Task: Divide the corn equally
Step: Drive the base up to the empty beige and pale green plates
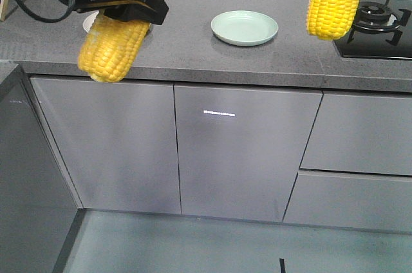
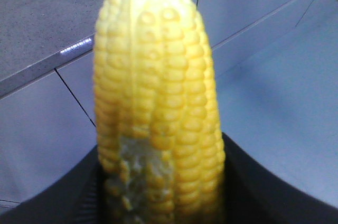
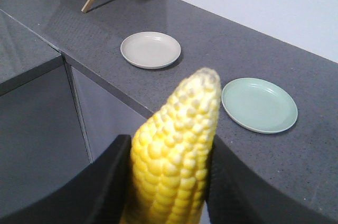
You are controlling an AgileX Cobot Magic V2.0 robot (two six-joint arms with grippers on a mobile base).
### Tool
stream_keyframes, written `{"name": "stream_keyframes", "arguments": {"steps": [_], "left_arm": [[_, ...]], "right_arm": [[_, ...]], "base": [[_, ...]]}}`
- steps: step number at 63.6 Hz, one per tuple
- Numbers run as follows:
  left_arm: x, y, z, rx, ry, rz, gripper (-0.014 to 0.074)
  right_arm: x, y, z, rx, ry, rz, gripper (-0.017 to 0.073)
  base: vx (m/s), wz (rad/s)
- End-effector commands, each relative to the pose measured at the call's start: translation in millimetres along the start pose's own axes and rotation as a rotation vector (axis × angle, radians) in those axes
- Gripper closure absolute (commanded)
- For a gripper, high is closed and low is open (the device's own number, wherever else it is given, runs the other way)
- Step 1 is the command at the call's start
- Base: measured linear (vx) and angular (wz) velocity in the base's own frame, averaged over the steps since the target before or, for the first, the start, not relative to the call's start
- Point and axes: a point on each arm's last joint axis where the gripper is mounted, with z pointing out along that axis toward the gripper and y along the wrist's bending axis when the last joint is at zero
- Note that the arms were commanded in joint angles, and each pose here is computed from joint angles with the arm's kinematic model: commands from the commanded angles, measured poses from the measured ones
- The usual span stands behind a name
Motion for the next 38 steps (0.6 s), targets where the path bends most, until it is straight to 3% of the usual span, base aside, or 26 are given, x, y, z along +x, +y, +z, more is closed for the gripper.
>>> {"name": "stream_keyframes", "arguments": {"steps": [1, 38], "left_arm": [[-8.3, -3.4, -26.5, 0.007, -0.123, 0.001, 0.0600], [-8.3, -3.4, -26.5, 0.007, -0.123, 0.001, 0.0600]], "right_arm": [[-14.6, 6.4, -19.8, 0.020, -0.120, -0.013, 0.0561], [-14.6, 6.4, -19.7, 0.020, -0.119, -0.013, 0.0561]], "base": [[0.07, 0.01], [0.11, 0.02]]}}
